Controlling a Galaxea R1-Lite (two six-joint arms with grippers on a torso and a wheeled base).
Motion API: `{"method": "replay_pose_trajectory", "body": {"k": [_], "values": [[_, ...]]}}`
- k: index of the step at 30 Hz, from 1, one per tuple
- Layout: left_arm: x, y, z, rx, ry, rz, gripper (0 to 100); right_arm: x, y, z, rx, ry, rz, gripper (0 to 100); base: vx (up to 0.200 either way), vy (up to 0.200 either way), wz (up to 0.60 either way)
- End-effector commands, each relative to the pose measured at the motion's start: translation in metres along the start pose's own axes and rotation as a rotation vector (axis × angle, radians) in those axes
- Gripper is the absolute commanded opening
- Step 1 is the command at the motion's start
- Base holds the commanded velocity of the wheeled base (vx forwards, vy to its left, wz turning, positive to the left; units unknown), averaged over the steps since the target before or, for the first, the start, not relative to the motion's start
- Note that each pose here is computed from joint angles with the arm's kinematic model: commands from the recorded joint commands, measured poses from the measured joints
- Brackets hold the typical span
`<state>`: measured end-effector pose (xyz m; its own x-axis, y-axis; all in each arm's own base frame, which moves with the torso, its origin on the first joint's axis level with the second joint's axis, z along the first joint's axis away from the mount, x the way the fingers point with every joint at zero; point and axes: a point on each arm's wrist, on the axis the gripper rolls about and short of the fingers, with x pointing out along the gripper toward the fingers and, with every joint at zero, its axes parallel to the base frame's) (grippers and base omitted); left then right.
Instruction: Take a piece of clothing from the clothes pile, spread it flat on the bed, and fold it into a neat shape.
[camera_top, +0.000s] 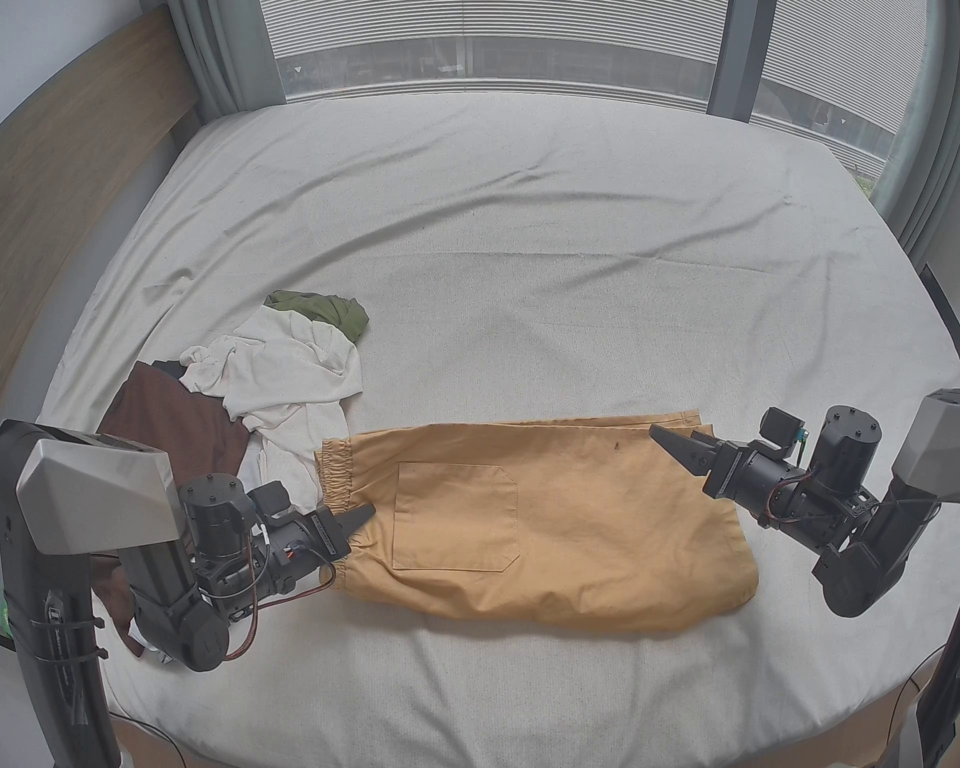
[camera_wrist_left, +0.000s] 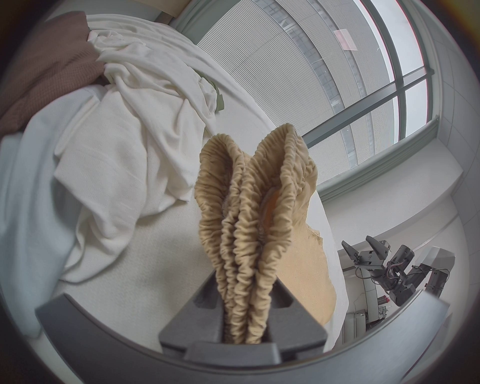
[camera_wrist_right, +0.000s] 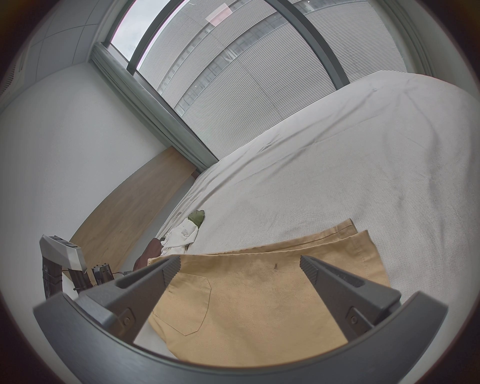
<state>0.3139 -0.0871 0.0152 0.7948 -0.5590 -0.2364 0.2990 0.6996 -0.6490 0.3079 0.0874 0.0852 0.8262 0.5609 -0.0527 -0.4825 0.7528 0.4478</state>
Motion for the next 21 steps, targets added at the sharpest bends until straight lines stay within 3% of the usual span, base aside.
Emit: {"method": "replay_pose_trajectory", "body": {"k": [1,21], "values": [[-0.007,0.001,0.006,-0.001,-0.012,0.001,0,0.001,0.000,-0.001,0.001,0.005,0.002,100,0.000,0.000,0.00],[-0.030,0.004,0.019,-0.007,-0.012,-0.021,0,0.002,0.001,-0.009,0.008,0.028,0.003,100,0.000,0.000,0.00]]}}
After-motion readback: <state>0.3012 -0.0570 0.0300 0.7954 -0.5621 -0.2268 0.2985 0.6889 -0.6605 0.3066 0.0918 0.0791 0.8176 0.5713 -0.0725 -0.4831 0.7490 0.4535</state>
